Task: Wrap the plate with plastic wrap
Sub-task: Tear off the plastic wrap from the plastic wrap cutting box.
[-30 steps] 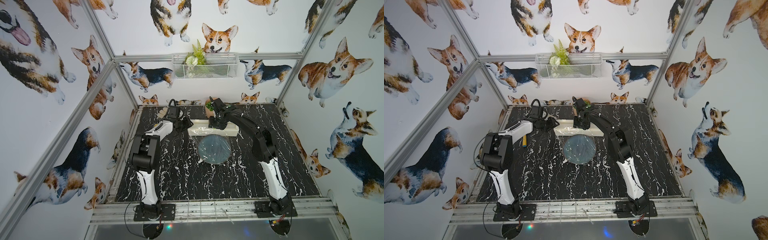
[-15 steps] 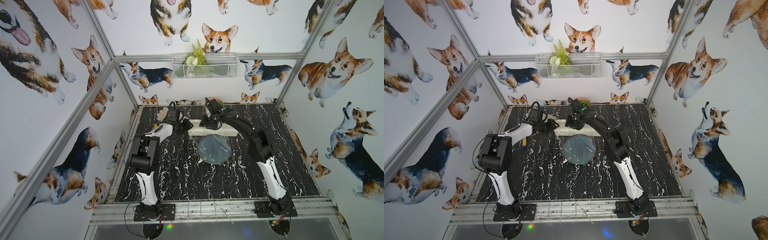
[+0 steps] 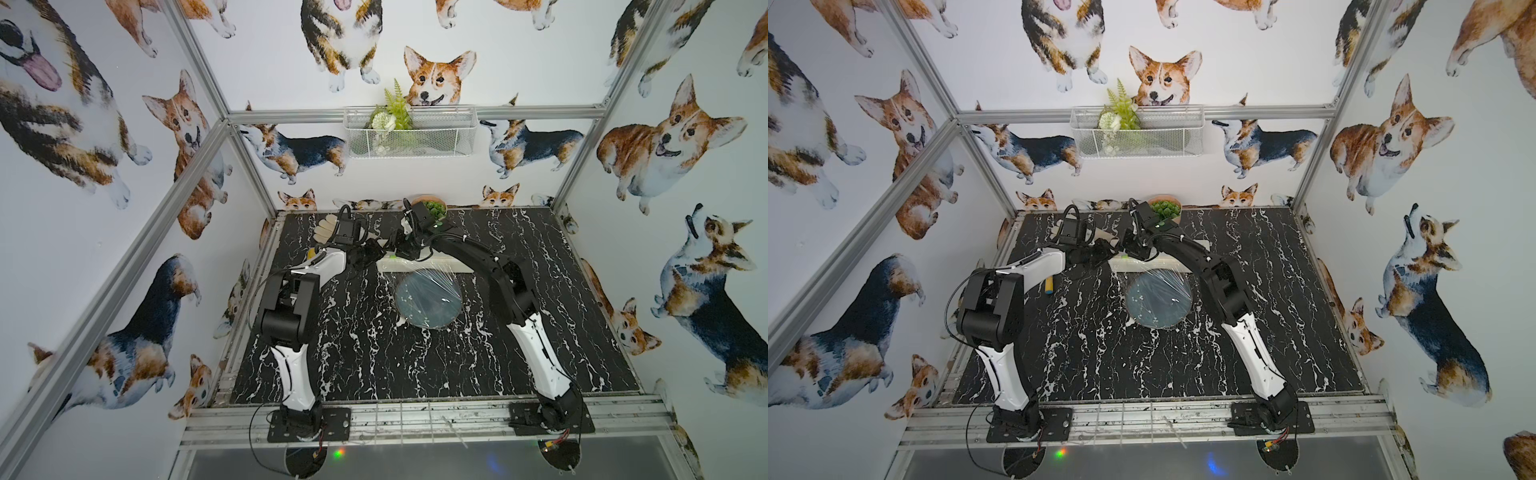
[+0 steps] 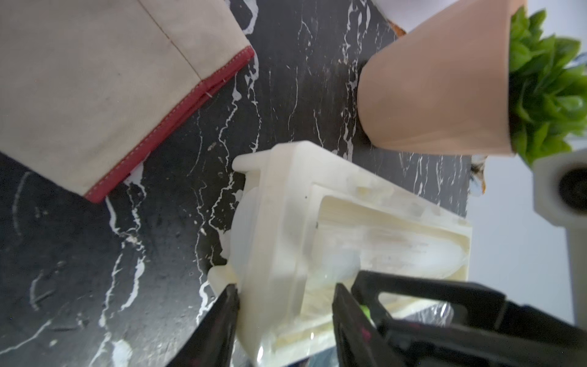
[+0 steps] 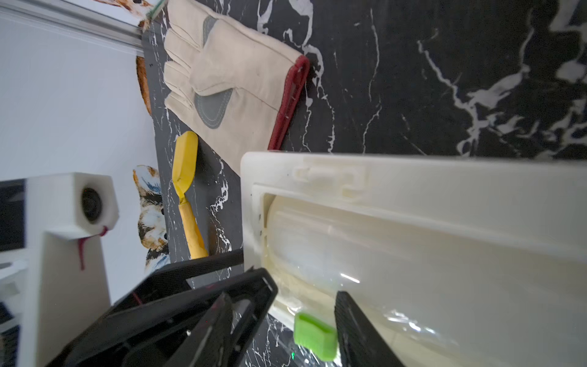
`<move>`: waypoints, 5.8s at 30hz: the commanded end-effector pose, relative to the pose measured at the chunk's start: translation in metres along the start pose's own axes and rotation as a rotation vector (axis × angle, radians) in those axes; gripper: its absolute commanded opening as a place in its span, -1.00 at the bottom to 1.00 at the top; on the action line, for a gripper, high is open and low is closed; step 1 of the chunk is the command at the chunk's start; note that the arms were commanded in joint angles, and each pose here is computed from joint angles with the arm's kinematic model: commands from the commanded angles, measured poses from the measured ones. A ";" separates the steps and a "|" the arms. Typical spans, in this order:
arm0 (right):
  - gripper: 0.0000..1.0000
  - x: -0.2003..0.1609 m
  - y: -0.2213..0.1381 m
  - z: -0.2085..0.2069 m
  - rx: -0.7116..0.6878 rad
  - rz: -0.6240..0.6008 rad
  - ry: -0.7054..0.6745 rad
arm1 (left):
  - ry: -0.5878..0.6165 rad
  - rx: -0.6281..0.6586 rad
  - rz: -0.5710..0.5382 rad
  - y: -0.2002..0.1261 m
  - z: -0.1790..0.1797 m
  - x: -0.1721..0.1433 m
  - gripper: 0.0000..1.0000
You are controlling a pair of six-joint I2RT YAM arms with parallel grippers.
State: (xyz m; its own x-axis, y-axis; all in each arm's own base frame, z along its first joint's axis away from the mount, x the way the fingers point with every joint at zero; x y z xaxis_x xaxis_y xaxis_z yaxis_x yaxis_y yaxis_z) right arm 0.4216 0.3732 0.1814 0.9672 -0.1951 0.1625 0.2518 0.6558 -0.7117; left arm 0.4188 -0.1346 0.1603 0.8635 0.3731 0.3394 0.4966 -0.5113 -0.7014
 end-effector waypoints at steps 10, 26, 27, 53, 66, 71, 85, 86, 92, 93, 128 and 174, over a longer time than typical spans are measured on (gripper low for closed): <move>0.13 -0.010 -0.003 0.007 0.042 0.045 0.046 | 0.079 -0.109 0.064 -0.006 -0.024 -0.008 0.03; 0.23 0.025 -0.154 -0.032 -0.014 -0.132 -0.049 | 0.276 0.019 0.055 -0.027 -0.032 -0.008 0.49; 0.24 0.026 -0.161 -0.049 -0.088 -0.154 -0.030 | 0.296 0.038 0.062 -0.027 -0.031 -0.010 0.49; 0.16 0.048 -0.183 -0.181 -0.567 -0.168 0.033 | 0.529 0.320 0.117 -0.010 -0.043 -0.028 0.48; -0.01 0.048 -0.166 -0.190 -0.557 -0.119 0.044 | 0.485 0.306 0.048 -0.006 -0.063 -0.023 0.63; -0.01 0.047 -0.165 -0.192 -0.562 -0.121 0.041 | 0.523 0.397 0.091 0.004 -0.053 -0.030 0.54; -0.04 0.045 -0.164 -0.199 -0.618 -0.103 0.037 | 0.597 0.584 0.113 0.003 -0.041 -0.029 0.28; -0.04 0.045 -0.164 -0.200 -0.622 -0.100 0.037 | 0.598 0.587 0.113 0.002 -0.041 -0.029 0.26; -0.06 0.044 -0.162 -0.204 -0.644 -0.083 0.041 | 0.597 0.610 0.096 -0.010 -0.035 -0.023 0.06; -0.06 0.043 -0.161 -0.206 -0.648 -0.077 0.043 | 0.595 0.611 0.093 -0.012 -0.034 -0.022 0.06; -0.04 0.047 -0.163 -0.201 -0.633 -0.066 0.036 | 0.433 0.426 0.062 -0.035 -0.015 -0.009 0.38; -0.03 0.050 -0.157 -0.200 -0.609 -0.045 0.045 | 0.290 0.271 0.065 -0.010 -0.012 -0.011 -0.82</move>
State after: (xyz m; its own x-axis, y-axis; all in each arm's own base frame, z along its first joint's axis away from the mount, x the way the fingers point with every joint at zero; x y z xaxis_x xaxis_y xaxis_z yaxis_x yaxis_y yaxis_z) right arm 0.4348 0.1222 0.1770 0.9314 -0.2637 0.2509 0.3073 0.2004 -0.9303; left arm 0.4114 -0.1396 0.1783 0.8693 0.1114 0.4816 0.4929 -0.2694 -0.8273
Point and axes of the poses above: each gripper's point midway between its finger pads, its own y axis out along the fingers, its own z axis along the line the jaws close on, x = y × z, the point moved 10 cm from there along -y, back along the fingers, and after that the axes turned 3 degrees about y, right-handed, at the moved point
